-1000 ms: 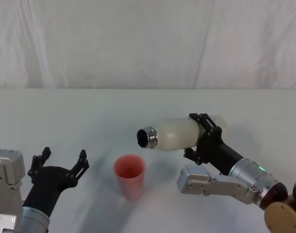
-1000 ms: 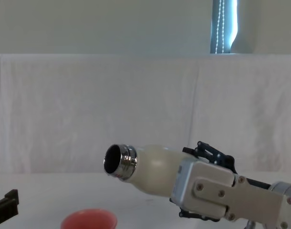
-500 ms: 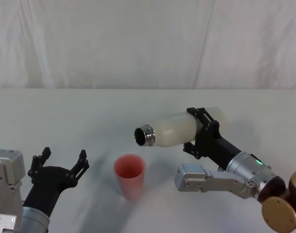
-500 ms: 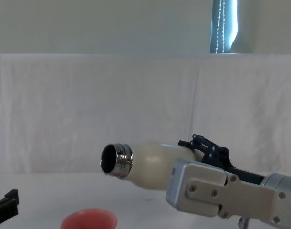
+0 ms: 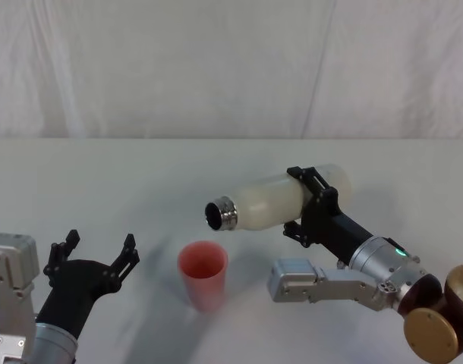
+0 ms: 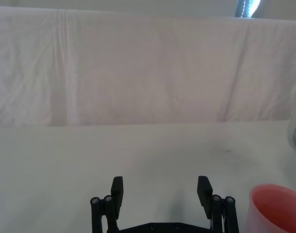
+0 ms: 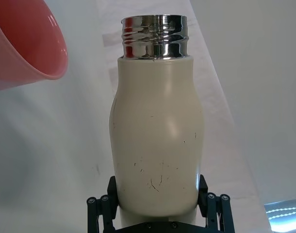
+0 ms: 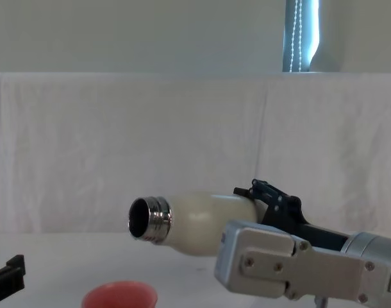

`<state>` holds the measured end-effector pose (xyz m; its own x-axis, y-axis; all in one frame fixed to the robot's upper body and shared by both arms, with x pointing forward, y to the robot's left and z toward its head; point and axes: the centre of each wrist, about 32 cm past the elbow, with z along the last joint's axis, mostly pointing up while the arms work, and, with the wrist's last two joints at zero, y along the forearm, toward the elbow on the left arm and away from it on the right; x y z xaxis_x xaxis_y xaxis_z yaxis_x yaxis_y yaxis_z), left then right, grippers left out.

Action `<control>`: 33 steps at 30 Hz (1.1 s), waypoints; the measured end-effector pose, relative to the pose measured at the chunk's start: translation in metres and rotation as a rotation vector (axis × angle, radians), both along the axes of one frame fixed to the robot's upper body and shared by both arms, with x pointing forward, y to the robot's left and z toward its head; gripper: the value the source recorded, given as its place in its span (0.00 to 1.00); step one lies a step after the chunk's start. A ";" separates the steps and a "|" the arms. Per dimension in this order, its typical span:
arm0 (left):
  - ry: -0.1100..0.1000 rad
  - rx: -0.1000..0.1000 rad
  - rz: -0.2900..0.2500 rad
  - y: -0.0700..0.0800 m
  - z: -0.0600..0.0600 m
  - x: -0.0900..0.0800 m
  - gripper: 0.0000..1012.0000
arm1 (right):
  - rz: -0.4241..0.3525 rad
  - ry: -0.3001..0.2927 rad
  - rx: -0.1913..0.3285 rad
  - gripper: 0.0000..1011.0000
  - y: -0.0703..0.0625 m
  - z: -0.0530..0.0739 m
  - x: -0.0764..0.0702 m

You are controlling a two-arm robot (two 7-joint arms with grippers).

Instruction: Grasp the thermos with one hand and pour water into the cup lid.

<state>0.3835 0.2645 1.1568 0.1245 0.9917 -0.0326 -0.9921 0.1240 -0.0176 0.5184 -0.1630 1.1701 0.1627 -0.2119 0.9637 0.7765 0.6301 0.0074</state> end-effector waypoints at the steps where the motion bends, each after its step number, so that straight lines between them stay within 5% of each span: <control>1: 0.000 0.000 0.000 0.000 0.000 0.000 0.99 | 0.000 -0.003 -0.003 0.94 0.000 0.000 0.000; 33: 0.000 0.000 0.000 0.000 0.000 0.000 0.99 | -0.001 -0.068 -0.099 0.94 0.004 -0.003 0.003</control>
<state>0.3835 0.2645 1.1568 0.1245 0.9917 -0.0327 -0.9921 0.1240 -0.0176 0.5212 -0.1590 1.1671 0.0960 -0.1155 0.9887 0.7770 0.6294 -0.0019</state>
